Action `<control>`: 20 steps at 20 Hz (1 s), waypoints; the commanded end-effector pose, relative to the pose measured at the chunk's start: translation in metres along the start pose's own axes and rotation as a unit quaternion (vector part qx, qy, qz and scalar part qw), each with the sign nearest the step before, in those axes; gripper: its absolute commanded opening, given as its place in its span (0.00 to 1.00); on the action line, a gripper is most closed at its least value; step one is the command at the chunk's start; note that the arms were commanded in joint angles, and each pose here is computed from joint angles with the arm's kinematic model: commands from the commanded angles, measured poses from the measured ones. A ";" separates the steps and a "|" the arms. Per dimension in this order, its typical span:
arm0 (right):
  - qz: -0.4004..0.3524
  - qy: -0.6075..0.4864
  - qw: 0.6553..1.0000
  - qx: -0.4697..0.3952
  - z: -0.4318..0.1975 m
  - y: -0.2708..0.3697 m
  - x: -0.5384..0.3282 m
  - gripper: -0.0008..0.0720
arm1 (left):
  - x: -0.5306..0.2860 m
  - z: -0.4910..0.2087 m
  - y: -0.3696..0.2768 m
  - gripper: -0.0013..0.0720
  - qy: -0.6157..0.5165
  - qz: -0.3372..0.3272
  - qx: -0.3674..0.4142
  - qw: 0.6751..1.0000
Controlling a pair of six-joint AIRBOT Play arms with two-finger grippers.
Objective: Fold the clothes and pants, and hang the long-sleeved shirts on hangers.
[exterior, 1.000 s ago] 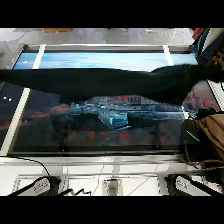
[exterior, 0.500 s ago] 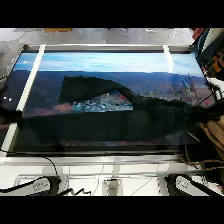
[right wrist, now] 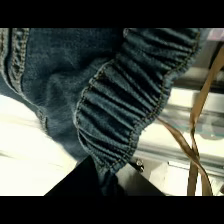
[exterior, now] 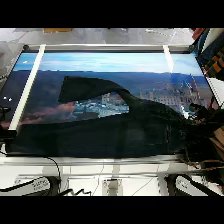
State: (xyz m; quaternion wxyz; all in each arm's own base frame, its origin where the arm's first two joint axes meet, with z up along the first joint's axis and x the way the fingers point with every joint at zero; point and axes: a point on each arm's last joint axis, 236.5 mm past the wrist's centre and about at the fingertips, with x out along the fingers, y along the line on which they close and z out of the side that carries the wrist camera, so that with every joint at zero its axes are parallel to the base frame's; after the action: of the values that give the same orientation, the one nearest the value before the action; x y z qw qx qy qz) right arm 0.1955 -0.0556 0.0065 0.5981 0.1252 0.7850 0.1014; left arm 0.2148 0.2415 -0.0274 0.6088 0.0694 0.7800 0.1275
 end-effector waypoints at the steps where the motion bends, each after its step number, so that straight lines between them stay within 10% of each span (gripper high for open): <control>1: -0.001 0.018 1.000 -0.002 -0.009 0.001 -0.006 0.06 | -0.010 0.008 0.022 0.05 -0.020 0.034 -0.010 0.999; 7: 0.000 0.019 1.000 -0.002 -0.009 0.001 -0.006 0.06 | 0.016 -0.017 -0.003 0.13 0.041 -0.011 -0.003 0.999; 8: -0.002 0.015 1.000 -0.002 -0.008 0.001 -0.006 0.10 | 0.020 -0.020 -0.005 0.54 0.049 -0.013 0.001 0.999; 9: -0.005 0.008 1.000 -0.002 -0.004 -0.001 -0.006 0.39 | 0.022 -0.021 -0.006 0.99 0.052 -0.012 0.001 0.999; 11: -0.013 -0.009 1.000 -0.001 0.004 -0.005 -0.006 0.86 | 0.023 -0.017 -0.004 0.98 0.045 -0.008 0.003 0.999; 20: -0.138 -0.296 0.945 0.025 0.130 -0.064 -0.056 0.67 | -0.020 0.072 -0.033 0.96 -0.111 -0.035 -0.041 0.992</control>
State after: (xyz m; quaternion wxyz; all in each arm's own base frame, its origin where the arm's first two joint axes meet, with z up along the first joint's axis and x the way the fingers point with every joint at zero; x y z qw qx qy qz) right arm 0.2768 -0.1006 -0.0057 0.7333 0.0752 0.6754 0.0190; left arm 0.2484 0.2305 -0.0412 0.6461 0.0461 0.7490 0.1390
